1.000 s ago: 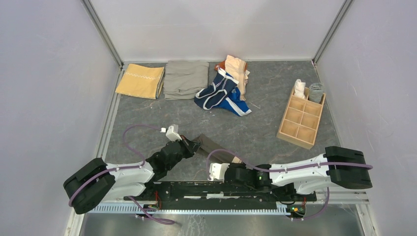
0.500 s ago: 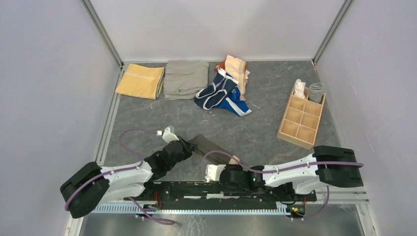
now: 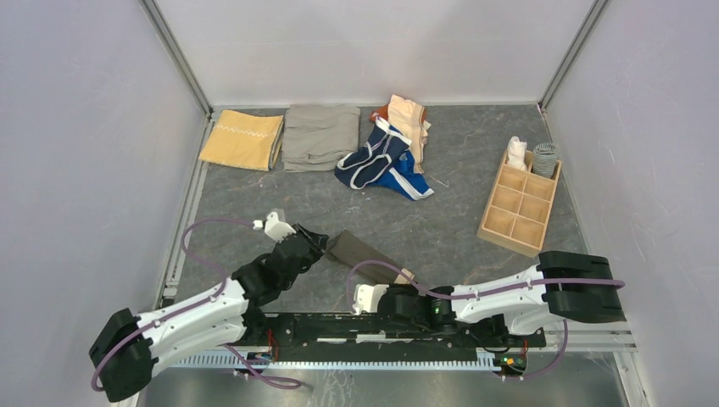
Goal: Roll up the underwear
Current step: Fold the underwear at the center of the board.
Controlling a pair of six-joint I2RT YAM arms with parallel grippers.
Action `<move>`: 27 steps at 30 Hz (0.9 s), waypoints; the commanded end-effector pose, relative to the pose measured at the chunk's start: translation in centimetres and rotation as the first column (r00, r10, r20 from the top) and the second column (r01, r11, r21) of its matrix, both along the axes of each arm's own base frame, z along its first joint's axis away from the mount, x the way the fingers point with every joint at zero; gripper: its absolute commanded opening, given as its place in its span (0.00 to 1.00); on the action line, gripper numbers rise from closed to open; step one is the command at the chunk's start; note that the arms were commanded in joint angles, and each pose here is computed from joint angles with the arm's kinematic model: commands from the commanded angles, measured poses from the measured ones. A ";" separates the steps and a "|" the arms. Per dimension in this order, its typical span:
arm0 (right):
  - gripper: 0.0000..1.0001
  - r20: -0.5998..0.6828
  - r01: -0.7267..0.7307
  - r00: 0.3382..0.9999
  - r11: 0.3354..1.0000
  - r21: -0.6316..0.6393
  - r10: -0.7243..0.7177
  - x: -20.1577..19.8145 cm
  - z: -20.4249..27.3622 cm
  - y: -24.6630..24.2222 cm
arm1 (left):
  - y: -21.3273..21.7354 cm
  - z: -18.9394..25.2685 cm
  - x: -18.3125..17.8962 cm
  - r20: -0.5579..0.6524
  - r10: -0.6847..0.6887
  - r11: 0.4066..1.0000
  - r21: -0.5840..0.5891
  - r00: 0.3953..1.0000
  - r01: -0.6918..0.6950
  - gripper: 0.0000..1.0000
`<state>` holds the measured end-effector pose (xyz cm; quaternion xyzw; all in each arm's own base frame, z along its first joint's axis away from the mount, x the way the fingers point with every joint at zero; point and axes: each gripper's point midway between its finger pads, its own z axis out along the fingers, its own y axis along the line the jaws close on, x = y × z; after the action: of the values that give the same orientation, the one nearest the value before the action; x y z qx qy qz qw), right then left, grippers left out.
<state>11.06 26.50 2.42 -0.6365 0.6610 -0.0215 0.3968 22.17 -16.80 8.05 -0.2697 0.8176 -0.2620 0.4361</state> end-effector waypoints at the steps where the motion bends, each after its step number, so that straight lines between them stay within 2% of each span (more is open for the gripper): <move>1: 0.08 -0.053 -0.016 0.999 0.997 -0.079 0.011 -1.0 -1.7 -1.2 | -2.0 5.2 0.8 0.169 -0.090 0.992 -0.073 0.982 0.103 0.25; 4: 0.08 -0.051 -0.014 0.999 0.997 -0.081 0.010 -1.0 -1.7 -1.3 | -5.3 7.6 0.3 0.286 -0.243 0.952 -0.113 0.927 0.284 0.05; 5: 0.08 -0.050 -0.013 0.999 0.997 -0.081 0.009 -1.0 -1.7 -1.3 | -6.2 7.6 0.2 0.294 -0.278 0.940 -0.111 0.914 0.322 0.02; 9: 0.10 -0.047 -0.013 0.999 0.996 -0.083 0.009 -1.0 -1.6 -1.2 | -9.2 6.2 0.2 0.268 -0.381 0.902 -0.103 0.885 0.420 0.02; 15: 0.11 -0.035 -0.009 0.999 0.996 -0.094 0.006 -0.8 -1.4 -1.2 | -9.8 1.4 0.6 0.166 -0.387 0.910 -0.093 0.907 0.405 0.02; 24: 0.35 -0.046 -0.061 0.997 0.996 -0.067 0.058 -1.6 -0.3 -0.3 | -8.5 -3.8 0.7 0.017 -0.336 0.941 -0.027 0.942 0.336 0.02; 27: 0.39 -0.049 -0.073 0.996 0.996 -0.053 0.071 -1.9 0.4 0.1 | -8.6 -4.5 0.6 -0.005 -0.334 0.942 -0.030 0.942 0.334 0.02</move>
<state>10.72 26.47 2.75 -0.6499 0.6511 -0.0335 0.3907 22.25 -25.04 3.46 -0.1244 0.8565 -0.3369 0.3707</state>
